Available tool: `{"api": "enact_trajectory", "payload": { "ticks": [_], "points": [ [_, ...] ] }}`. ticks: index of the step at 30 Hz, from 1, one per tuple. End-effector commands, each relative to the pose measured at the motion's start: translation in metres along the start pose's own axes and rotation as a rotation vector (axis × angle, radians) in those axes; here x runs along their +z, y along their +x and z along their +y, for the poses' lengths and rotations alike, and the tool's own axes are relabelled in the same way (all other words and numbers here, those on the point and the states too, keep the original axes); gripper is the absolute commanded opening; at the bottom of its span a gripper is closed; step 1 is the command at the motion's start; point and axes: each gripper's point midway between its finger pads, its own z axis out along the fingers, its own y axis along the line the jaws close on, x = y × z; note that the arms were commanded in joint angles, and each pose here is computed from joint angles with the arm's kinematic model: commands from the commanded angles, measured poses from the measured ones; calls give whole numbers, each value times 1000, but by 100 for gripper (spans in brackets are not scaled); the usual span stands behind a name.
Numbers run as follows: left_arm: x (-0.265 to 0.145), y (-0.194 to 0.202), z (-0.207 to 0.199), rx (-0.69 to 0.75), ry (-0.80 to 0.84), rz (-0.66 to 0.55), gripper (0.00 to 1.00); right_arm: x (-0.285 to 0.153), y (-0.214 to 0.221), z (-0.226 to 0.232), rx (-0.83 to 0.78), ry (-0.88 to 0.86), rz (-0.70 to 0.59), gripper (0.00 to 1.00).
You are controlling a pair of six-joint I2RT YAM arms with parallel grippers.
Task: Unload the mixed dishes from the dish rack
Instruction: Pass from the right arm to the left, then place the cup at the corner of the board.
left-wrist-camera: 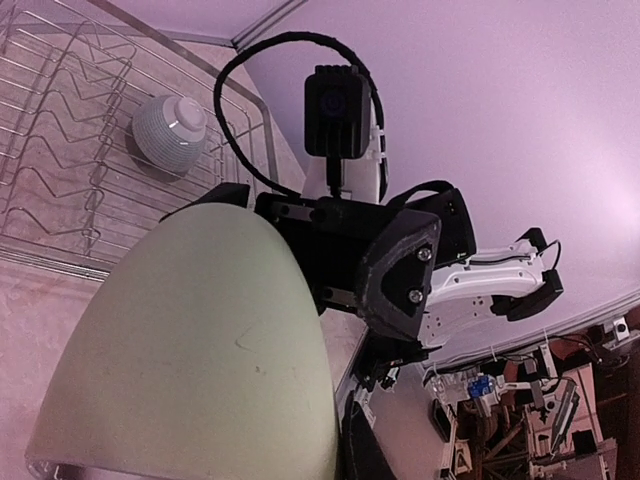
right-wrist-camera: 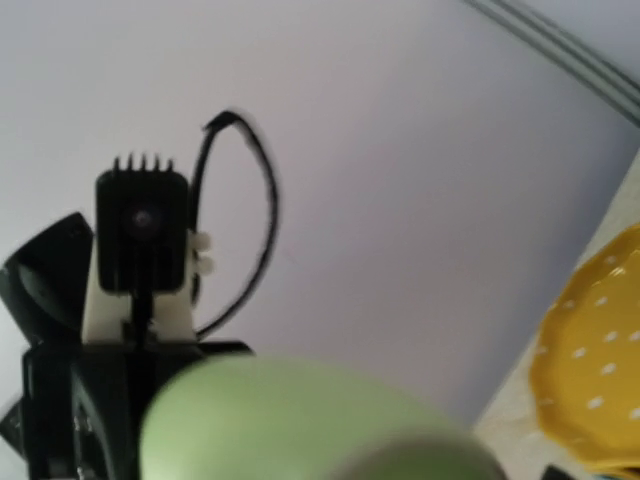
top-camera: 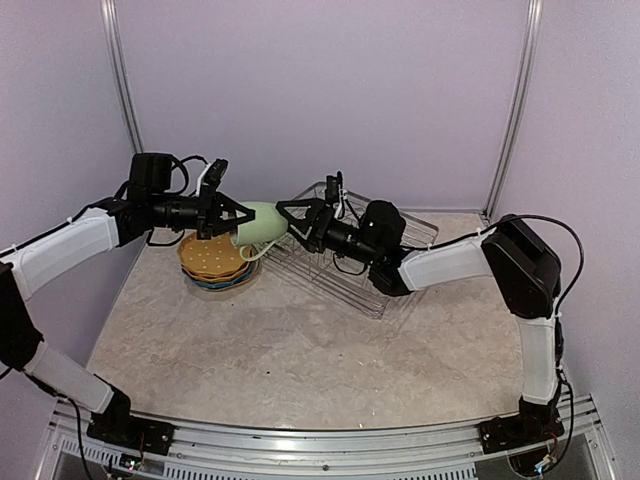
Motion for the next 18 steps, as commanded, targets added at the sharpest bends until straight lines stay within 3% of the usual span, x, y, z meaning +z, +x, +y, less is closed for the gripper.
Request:
{"api": "enact_trajectory", "payload": {
  "ticks": [1, 6, 10, 14, 18],
  "points": [
    [-20, -17, -9, 95, -50, -106, 0, -8, -26, 16, -98, 18, -44, 99],
    [-29, -21, -11, 136, -99, -142, 0, -16, -35, 11, -131, 63, -44, 100],
    [-39, -30, 3, 140, -234, -186, 0, -23, -44, 15, -202, 128, -49, 100],
    [-64, -51, 24, -21, -351, -274, 0, -28, -52, 18, -287, 213, -41, 100],
    [-90, -55, 41, -169, -502, -279, 0, -34, -57, 22, -355, 274, -34, 100]
  ]
}}
